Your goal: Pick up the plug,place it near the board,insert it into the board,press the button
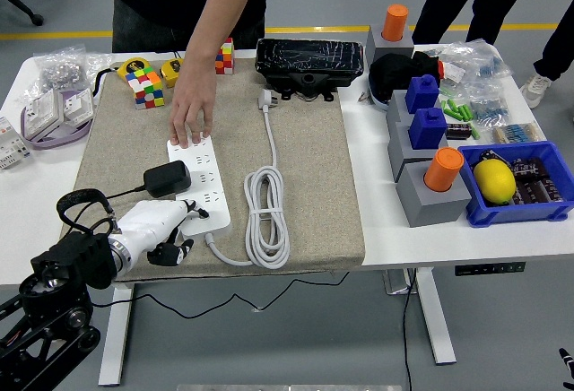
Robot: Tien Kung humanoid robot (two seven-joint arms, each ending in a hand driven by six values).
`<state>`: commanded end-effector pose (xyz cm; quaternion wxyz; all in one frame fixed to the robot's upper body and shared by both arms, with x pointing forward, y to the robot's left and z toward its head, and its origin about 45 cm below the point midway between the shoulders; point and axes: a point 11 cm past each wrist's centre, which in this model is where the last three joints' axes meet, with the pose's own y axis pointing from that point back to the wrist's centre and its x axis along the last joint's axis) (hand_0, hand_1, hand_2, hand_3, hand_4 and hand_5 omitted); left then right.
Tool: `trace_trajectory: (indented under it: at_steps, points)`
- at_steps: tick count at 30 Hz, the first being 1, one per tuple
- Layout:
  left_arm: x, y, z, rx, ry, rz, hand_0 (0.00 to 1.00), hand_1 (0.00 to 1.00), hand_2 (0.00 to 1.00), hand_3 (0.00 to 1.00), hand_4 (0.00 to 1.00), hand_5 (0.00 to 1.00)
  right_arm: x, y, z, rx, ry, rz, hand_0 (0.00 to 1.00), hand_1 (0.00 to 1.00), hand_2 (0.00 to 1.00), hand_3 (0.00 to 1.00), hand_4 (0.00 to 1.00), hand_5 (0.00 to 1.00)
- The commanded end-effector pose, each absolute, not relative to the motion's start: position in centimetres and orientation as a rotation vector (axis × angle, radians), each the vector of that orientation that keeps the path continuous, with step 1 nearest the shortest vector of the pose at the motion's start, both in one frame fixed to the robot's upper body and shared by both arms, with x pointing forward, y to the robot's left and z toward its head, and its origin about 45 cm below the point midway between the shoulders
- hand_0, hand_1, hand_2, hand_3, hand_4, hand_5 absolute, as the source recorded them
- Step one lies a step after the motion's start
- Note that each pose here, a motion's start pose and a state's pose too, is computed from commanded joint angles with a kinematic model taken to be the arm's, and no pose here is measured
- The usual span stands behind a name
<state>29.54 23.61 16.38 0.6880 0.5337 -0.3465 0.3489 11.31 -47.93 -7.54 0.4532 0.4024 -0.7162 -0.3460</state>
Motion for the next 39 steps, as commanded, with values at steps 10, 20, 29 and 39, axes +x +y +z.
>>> trace_trajectory:
  at_steps: [10,20,29,39]
  points:
    - [31.5,23.6,22.8,0.982,-0.899,1.017,0.188,0.03,0.128,0.725,0.539,0.002,11.1,-47.7,-7.7,0.997,-1.761,-0.86,0.86,0.831,0.795,0.824,0.998,0.998]
    - [34.0,25.7,24.8,0.873,-0.934,1.21,0.512,0.627,0.6,0.708,0.916,0.252,11.2,-47.6,-7.7,0.999,-1.762,-0.859,0.861,0.83,0.795,0.824,0.998,0.998]
    - [34.9,27.1,23.5,0.862,-0.845,1.261,0.975,0.998,0.992,0.945,0.998,0.603,11.3,-47.7,-7.7,0.999,-1.765,-0.858,0.861,0.831,0.795,0.824,0.998,0.998]
    - [34.6,27.4,23.5,0.857,-0.831,1.272,0.998,0.998,0.998,0.998,0.998,0.77,11.5,-47.6,-7.6,1.003,-1.765,-0.855,0.861,0.831,0.795,0.823,0.998,0.998]
